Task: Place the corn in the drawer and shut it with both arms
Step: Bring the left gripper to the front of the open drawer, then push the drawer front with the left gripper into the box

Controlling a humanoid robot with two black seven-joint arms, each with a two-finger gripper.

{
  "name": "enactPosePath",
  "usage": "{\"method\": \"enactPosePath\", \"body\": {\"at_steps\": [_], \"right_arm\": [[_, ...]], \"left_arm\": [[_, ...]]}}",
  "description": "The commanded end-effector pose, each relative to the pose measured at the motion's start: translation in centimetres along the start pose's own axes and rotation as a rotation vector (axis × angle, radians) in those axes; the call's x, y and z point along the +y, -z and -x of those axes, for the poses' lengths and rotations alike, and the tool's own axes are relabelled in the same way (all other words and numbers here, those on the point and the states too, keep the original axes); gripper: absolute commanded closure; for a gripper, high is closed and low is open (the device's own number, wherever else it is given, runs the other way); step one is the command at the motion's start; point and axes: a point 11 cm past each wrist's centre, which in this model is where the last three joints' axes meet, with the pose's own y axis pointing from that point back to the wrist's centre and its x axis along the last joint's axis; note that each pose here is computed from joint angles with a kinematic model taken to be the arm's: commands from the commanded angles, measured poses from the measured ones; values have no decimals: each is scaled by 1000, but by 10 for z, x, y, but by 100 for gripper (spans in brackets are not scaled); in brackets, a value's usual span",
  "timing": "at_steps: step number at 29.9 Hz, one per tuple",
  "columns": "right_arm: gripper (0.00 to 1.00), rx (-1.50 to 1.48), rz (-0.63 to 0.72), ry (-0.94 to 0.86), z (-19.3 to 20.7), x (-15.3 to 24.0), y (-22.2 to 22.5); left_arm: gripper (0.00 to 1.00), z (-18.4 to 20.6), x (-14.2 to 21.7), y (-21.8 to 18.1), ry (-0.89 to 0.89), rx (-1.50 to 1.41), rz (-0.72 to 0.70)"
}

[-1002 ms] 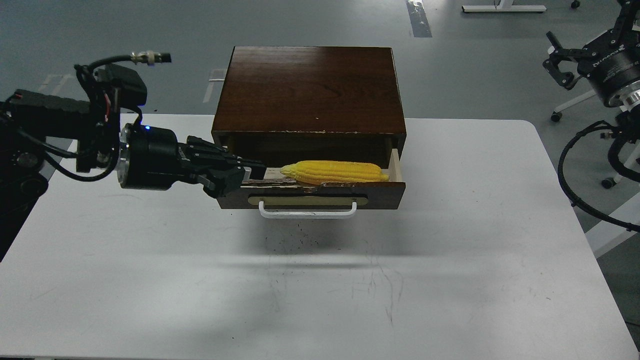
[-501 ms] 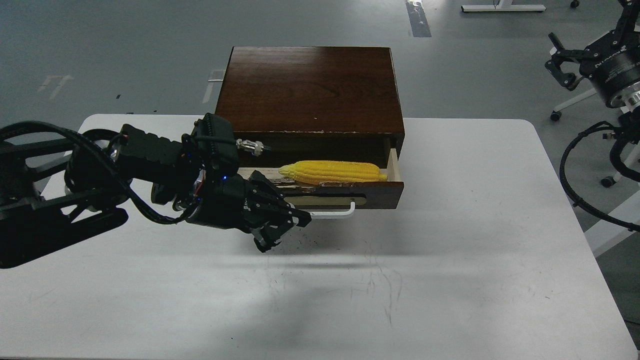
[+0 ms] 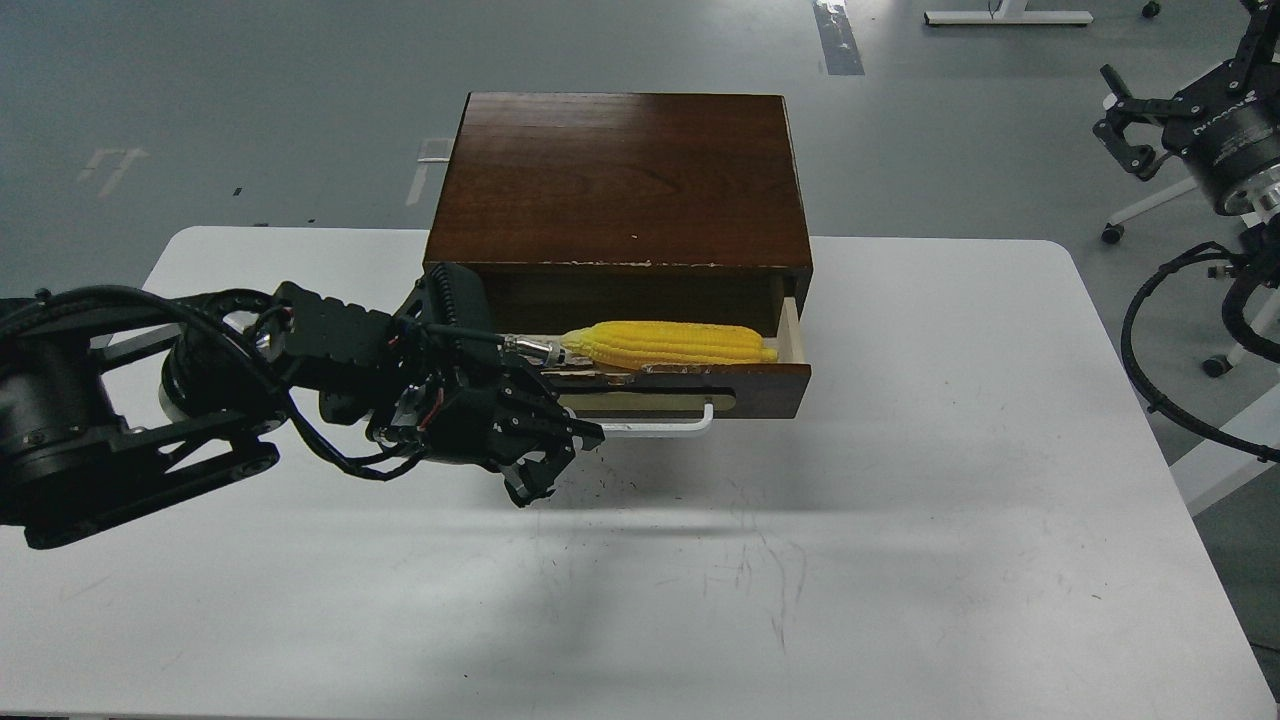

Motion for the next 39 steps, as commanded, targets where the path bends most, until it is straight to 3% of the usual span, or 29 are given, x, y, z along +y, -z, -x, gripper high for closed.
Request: {"method": "enactPosePath", "body": {"at_steps": [1,11,39], "right_arm": [[0,2,-3,-1,-1,0,2],[0,2,-5,-1,-1,0,2],[0,5,-5,-3,-1,1,4]], "left_arm": [[100,2,-1,2,8,-11,-14],[100,8,0,13,24,3,-45],[100,37,16,88,83,152,-234]]}}
